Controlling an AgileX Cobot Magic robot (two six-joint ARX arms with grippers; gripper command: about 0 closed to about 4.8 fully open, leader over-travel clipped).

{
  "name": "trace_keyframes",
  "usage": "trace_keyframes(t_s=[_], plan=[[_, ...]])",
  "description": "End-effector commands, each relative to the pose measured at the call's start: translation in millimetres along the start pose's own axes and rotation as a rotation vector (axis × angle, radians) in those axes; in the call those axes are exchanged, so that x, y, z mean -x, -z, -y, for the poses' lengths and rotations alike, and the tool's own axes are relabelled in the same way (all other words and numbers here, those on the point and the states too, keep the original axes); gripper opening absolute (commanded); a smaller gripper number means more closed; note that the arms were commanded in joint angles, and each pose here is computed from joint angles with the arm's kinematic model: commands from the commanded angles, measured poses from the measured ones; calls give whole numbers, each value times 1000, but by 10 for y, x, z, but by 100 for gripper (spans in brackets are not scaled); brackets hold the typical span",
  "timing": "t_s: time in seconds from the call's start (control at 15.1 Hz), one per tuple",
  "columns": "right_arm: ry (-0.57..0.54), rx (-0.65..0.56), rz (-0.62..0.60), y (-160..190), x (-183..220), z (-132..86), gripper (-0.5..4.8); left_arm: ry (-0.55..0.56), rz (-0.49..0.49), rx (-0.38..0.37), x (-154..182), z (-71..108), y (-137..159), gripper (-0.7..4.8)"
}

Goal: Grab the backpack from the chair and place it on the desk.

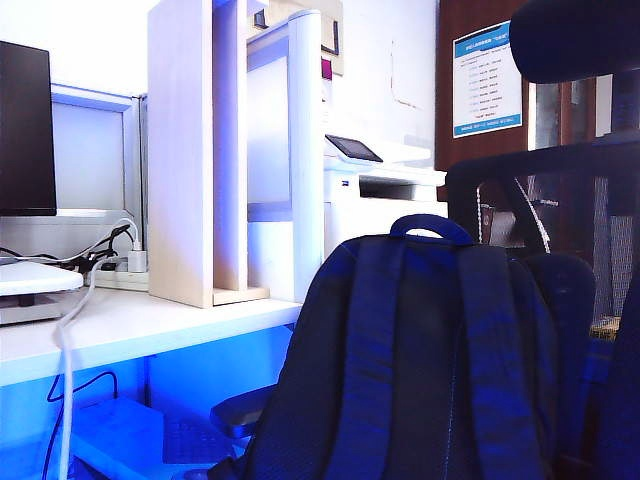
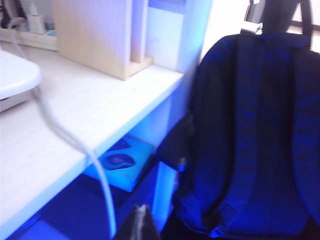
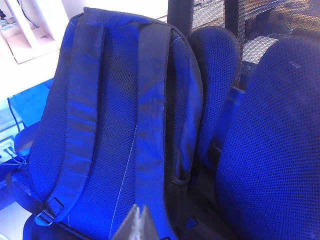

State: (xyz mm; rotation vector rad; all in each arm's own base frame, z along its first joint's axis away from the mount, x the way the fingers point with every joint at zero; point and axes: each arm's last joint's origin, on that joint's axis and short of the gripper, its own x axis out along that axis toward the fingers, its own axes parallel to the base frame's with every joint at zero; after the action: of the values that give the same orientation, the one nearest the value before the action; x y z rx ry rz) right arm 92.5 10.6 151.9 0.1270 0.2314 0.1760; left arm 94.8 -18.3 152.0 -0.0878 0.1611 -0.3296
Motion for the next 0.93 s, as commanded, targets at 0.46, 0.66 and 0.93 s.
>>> trace_keyframes(t_s=[0.46, 0.66, 0.93], plan=[[-53, -7, -6, 2, 3, -16, -5, 305, 68, -1, 19, 94, -93, 225], [-78, -48, 32, -51, 11, -29, 138, 298, 116, 10, 58, 110, -227, 317], [-119, -158, 188, -279, 72, -66, 245, 311, 204, 11, 211, 180, -688, 407]])
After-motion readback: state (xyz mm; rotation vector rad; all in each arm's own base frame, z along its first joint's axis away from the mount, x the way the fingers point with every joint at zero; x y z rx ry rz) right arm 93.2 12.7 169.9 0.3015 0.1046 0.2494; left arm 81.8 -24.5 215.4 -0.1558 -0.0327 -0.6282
